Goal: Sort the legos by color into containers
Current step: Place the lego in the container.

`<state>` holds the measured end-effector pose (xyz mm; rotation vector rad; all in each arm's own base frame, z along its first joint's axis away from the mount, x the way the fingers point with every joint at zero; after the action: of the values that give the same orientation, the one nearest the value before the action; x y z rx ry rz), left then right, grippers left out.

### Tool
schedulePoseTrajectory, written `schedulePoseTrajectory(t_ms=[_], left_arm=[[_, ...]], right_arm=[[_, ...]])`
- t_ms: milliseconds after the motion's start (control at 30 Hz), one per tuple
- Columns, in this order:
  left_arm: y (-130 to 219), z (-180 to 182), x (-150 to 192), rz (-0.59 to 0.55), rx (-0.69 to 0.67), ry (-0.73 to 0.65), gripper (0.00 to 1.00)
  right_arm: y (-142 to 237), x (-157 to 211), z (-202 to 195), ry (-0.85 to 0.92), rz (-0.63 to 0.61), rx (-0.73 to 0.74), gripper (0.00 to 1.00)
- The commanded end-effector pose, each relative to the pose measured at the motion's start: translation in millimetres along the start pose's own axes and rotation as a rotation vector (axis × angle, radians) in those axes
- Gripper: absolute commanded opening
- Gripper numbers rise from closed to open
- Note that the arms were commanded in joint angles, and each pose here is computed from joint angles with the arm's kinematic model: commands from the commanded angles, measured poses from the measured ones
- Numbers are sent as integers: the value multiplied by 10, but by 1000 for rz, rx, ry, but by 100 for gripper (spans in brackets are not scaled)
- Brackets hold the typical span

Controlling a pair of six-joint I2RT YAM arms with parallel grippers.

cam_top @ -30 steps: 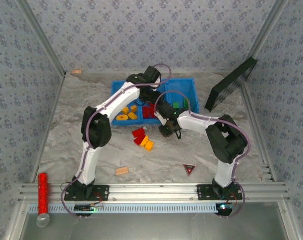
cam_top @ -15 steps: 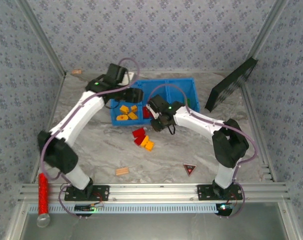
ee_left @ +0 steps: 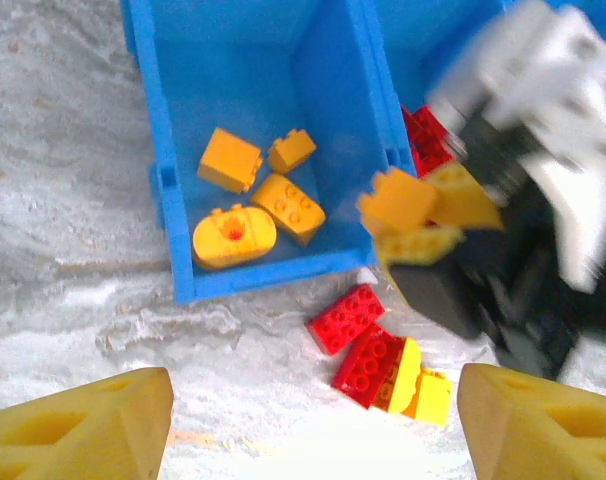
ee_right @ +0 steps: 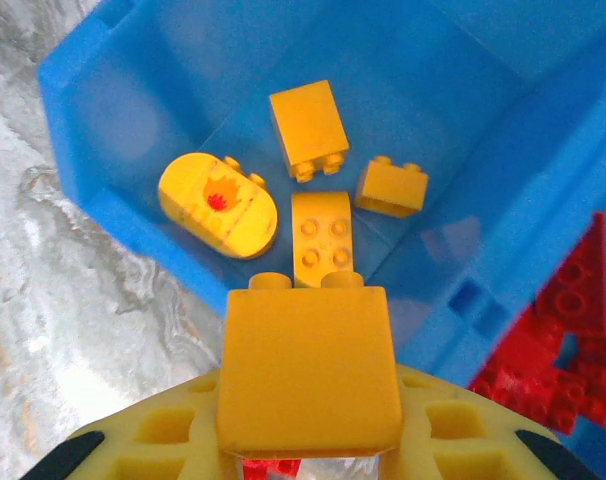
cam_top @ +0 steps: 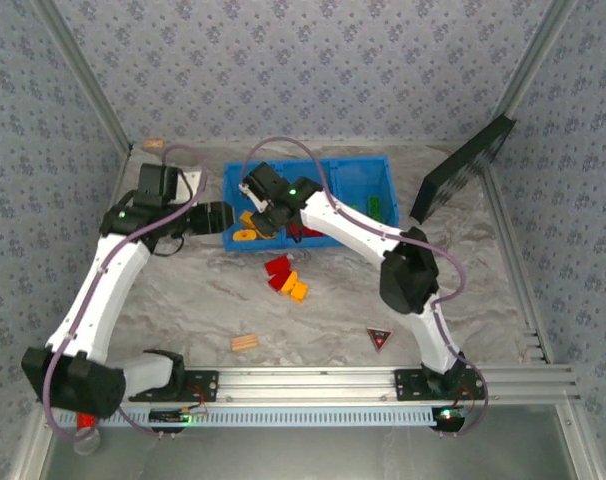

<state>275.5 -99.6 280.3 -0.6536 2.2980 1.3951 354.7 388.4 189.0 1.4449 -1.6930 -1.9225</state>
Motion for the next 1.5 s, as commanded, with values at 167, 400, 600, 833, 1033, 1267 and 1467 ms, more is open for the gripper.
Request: schedulePoseTrajectory(t_ms=[167, 400, 600, 833, 1033, 1267, 1467], left_arm=[[262, 151, 537, -36, 18, 95, 77], [393, 254, 803, -76, 17, 173, 79], [295, 235, 1012, 1, 59, 240, 80], [244, 195, 1105, 26, 50, 243, 80], [180, 157, 1083, 56, 39, 258, 81], [95, 26, 1122, 96, -11, 218, 81], [-319, -166, 1429, 191, -97, 199, 81]], right_arm=[[-477, -95, -96, 128, 41, 30, 22], [-746, -87, -42, 202, 68, 66, 25], [-913, -49, -35, 233, 94, 82, 30], [-918, -60, 10, 170, 74, 17, 40], [-727, -234, -5, 115, -3, -32, 49], [-464, -349, -79, 85, -52, -41, 50], [59, -546, -134, 51, -151, -77, 57]])
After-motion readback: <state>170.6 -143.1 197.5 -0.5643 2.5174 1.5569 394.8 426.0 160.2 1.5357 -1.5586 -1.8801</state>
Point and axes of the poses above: each hand's point on the last joint's axis, 136 mm out from that joint toward the fingers, its own y axis back along the fingers, its own z axis along the line the jaws close on, x = y × z, the point moved 4 cm from there along y, back along the fingers, and after that the axes turned 7 degrees about y, right-handed, at the moved point
